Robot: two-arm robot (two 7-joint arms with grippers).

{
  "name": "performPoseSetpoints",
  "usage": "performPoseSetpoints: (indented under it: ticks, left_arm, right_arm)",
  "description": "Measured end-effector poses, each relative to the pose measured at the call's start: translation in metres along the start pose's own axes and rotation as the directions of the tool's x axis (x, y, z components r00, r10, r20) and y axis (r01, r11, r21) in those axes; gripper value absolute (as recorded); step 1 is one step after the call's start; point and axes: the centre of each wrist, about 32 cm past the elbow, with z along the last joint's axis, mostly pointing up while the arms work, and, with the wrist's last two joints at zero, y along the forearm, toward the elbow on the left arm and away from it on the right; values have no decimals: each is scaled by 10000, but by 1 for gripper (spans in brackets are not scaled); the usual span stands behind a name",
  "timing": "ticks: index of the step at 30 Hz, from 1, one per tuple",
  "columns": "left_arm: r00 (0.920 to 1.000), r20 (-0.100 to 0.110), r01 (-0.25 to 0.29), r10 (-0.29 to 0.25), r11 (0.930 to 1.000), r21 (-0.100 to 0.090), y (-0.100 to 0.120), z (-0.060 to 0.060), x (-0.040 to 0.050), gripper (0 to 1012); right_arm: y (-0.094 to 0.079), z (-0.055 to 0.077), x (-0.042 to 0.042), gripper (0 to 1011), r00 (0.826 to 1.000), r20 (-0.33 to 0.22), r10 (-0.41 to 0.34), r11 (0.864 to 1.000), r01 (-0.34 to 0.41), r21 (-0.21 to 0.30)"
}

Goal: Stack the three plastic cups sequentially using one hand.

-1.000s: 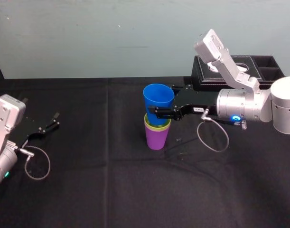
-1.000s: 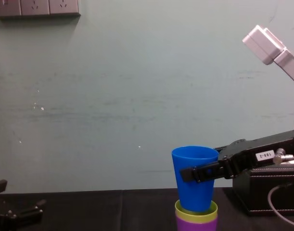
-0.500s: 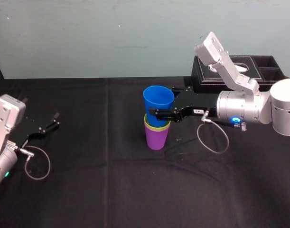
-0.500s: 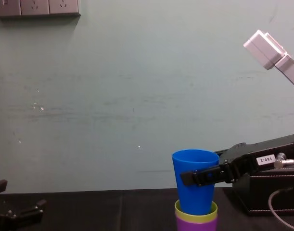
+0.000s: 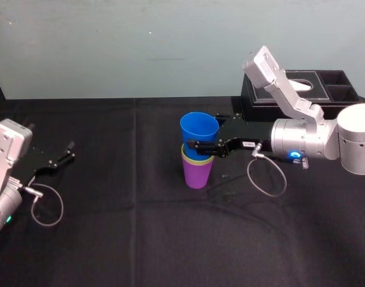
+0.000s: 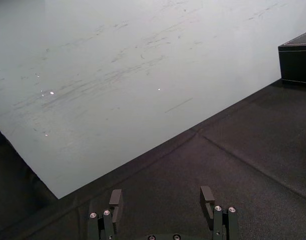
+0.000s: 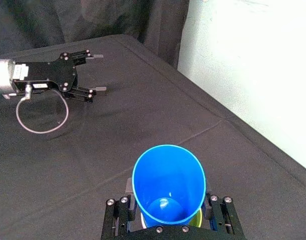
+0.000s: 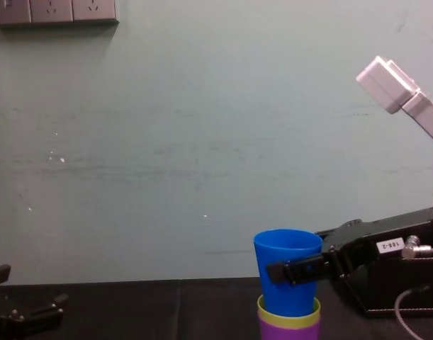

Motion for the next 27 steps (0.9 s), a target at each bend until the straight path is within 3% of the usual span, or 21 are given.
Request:
performPoseSetpoints:
  ticks: [15,19,27]
  left_arm:
    - [10000,0,0,0,10000,0,0,0,0,1011]
    - [10000,0,-1,1,10000,0,0,0,0,1011]
    - [10000,0,0,0,10000,1,0,0,0,1012]
  right_arm:
    - [7,-18,-4,728,10000,-35,-76,10000,76,-40]
    - [6,-17,-3,788,10000,-33,-79,10000,79,-39]
    - [3,-14,-1,1003,10000,-28,-78,10000,78,-36]
